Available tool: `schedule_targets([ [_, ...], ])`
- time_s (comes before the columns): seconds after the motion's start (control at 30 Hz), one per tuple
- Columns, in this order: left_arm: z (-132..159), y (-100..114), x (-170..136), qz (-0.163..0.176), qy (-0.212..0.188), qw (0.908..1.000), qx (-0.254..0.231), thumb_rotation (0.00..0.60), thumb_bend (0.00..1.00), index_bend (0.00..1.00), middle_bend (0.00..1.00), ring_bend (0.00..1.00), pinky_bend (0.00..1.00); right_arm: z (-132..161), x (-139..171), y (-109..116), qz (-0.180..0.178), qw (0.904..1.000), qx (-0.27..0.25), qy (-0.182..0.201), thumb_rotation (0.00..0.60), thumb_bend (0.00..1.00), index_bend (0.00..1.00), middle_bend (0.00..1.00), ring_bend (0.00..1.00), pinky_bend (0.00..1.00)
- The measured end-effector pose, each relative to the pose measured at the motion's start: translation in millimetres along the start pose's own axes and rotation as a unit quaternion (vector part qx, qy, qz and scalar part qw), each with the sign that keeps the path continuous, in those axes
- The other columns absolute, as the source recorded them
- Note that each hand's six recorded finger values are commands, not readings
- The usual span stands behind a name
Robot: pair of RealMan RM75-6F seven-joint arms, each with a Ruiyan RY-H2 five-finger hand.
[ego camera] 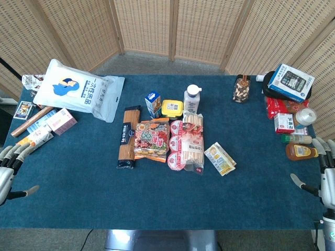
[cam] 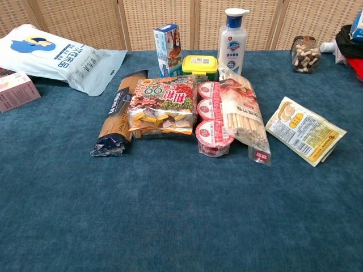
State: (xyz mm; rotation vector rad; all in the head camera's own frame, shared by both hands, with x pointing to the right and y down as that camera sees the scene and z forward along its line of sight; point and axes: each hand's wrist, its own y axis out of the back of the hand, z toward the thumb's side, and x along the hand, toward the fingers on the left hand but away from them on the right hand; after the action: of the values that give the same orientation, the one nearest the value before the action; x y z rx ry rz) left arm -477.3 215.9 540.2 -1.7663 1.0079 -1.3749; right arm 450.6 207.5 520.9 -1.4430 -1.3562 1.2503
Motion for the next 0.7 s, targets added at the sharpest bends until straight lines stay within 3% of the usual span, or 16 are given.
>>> schedule_targets([
  [0.33,16.4,-13.1,19.5,-0.017,-0.019,0.9996,-0.009,0.6,0.0,0.0,0.0,0.0,0.0,1.1,0.4,0.3,0.004,1.0,-0.006,0.003,0.6,0.0,0.0,0.0,0.0,0.0],
  [0.53,53.9,-21.1,67.5,-0.022,-0.079,0.9966,-0.004,0.6,0.0,0.0,0.0,0.0,0.0,4.7,1.9,-2.0,0.01,0.9999,-0.004,0.011,0.6,0.0,0.0,0.0,0.0,0.0],
  [0.7,91.4,-41.1,107.8,-0.052,-0.122,0.9911,0.008,0.6,0.0,0.0,0.0,0.0,0.0,8.2,2.9,-4.9,0.018,0.9997,-0.003,0.017,0.6,0.0,0.0,0.0,0.0,0.0],
])
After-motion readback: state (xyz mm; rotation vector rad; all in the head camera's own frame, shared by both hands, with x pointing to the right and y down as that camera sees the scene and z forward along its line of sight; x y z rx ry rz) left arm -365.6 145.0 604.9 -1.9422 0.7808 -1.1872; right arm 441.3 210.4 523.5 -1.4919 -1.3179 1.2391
